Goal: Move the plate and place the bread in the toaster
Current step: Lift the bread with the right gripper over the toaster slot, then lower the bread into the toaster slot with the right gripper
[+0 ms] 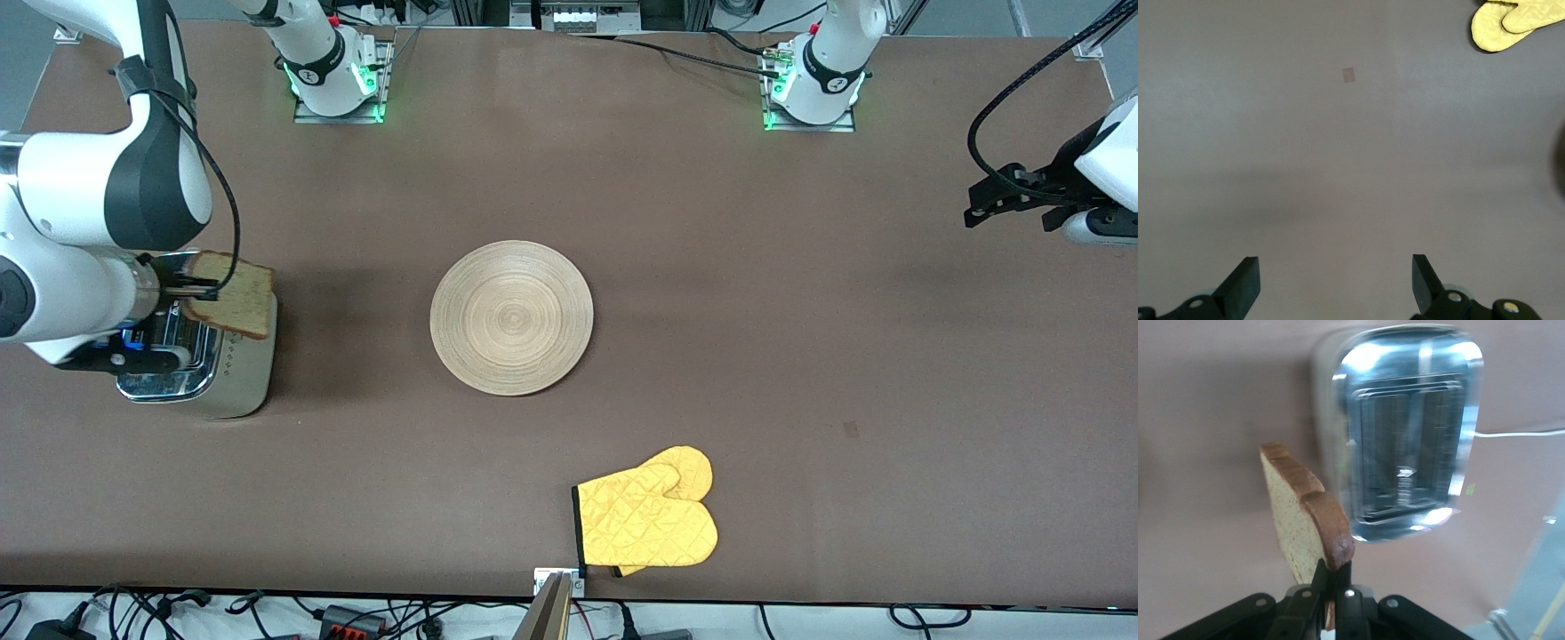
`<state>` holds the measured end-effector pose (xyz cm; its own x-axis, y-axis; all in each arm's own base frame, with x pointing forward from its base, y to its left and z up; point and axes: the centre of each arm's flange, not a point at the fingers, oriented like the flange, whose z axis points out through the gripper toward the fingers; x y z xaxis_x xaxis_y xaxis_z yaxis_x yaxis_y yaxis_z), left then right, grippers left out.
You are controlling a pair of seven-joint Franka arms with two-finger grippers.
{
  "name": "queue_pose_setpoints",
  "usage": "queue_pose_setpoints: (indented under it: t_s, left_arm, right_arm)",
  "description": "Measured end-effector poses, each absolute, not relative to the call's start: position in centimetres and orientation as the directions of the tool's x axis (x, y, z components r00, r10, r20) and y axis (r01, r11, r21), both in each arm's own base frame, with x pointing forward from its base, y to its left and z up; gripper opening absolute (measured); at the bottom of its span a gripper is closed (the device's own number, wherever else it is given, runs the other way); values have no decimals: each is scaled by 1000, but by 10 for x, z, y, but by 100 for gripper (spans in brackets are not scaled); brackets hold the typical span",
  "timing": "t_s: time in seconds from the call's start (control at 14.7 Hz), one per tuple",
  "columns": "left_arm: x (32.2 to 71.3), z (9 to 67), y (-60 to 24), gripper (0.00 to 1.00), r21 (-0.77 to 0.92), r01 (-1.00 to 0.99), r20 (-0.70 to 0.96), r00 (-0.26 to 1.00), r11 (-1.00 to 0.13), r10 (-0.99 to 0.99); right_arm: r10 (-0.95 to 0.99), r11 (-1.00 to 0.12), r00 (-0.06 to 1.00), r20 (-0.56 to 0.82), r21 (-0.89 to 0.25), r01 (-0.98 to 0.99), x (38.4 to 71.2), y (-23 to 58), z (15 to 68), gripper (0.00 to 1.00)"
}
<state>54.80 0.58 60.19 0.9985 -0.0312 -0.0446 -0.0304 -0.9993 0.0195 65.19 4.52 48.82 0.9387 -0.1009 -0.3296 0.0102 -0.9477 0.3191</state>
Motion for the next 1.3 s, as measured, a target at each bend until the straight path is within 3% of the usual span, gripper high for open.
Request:
queue_pose_setpoints:
  t_s: [0.27,0.61,1.3]
  left_arm:
    - [548,604,4,100,19,-34,-40,999,-999,-35]
    - [549,606,0,100,19,-41,-37,998,-999,-42]
    - [549,607,-2,100,19,-45,-35,998,-999,-46]
  right_arm:
    - [-88,-881,955,-283,469,58,656,21,508,7]
    - [-66,-860,950,-305,500,100,658,11,474,7]
    - [-79,-850,939,-336,515,113,655,1,457,7]
